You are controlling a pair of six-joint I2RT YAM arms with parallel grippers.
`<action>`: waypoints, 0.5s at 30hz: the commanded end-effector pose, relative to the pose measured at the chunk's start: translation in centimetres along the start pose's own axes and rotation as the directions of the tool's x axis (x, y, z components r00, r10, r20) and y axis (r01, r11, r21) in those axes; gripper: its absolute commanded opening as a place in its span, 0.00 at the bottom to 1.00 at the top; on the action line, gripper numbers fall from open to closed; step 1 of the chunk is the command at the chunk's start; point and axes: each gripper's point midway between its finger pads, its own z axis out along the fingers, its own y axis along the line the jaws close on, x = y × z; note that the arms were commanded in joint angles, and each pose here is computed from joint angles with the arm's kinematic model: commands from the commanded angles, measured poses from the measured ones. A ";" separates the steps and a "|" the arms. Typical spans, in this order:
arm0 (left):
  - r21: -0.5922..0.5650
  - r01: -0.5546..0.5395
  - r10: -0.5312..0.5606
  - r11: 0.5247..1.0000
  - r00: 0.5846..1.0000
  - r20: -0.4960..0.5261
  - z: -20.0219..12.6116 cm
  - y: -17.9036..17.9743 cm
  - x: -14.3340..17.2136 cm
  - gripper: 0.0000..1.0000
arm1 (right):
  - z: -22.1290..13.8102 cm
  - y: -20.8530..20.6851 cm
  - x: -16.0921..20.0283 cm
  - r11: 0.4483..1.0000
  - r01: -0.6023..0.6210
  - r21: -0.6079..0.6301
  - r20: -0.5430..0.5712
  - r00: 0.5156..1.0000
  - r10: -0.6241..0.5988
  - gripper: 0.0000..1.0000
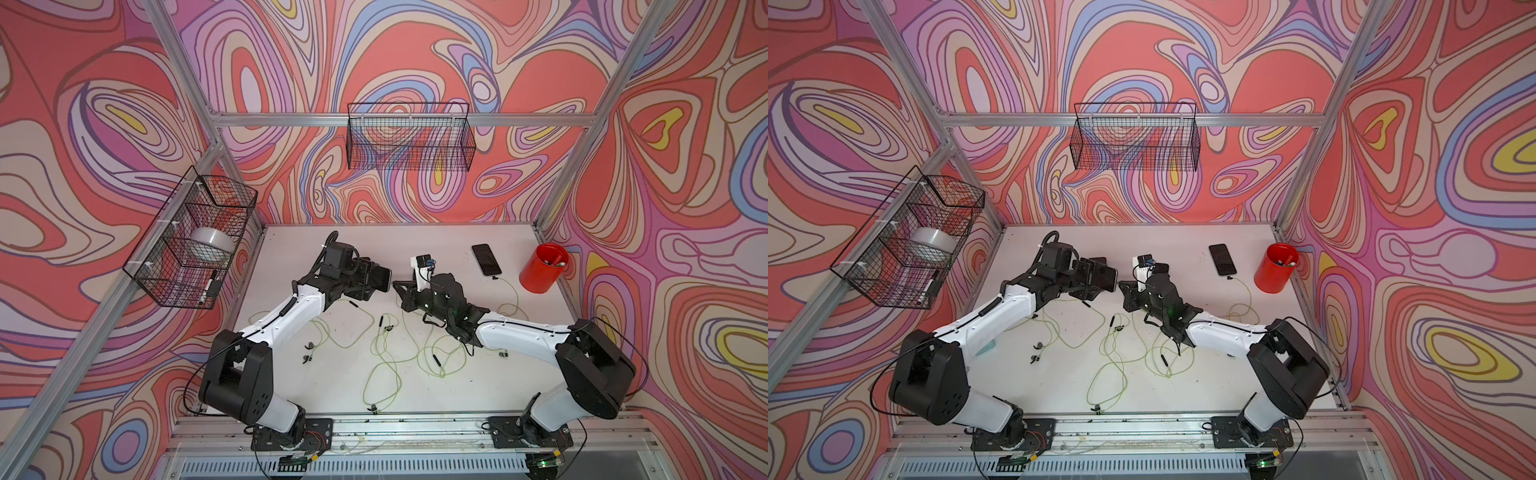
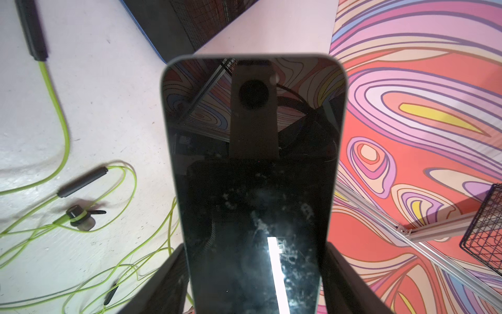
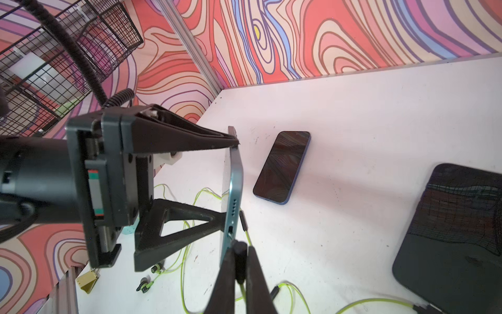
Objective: Plug wired earphones into phones
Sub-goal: Insert the wired earphone into the phone.
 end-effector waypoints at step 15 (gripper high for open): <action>0.086 0.012 -0.008 0.996 0.999 -0.043 -1.3 -1.5 1.7 0.00 | 1.0 -0.6 -1.3 0.998 -0.038 0.054 0.058 0.998 0.035 0.00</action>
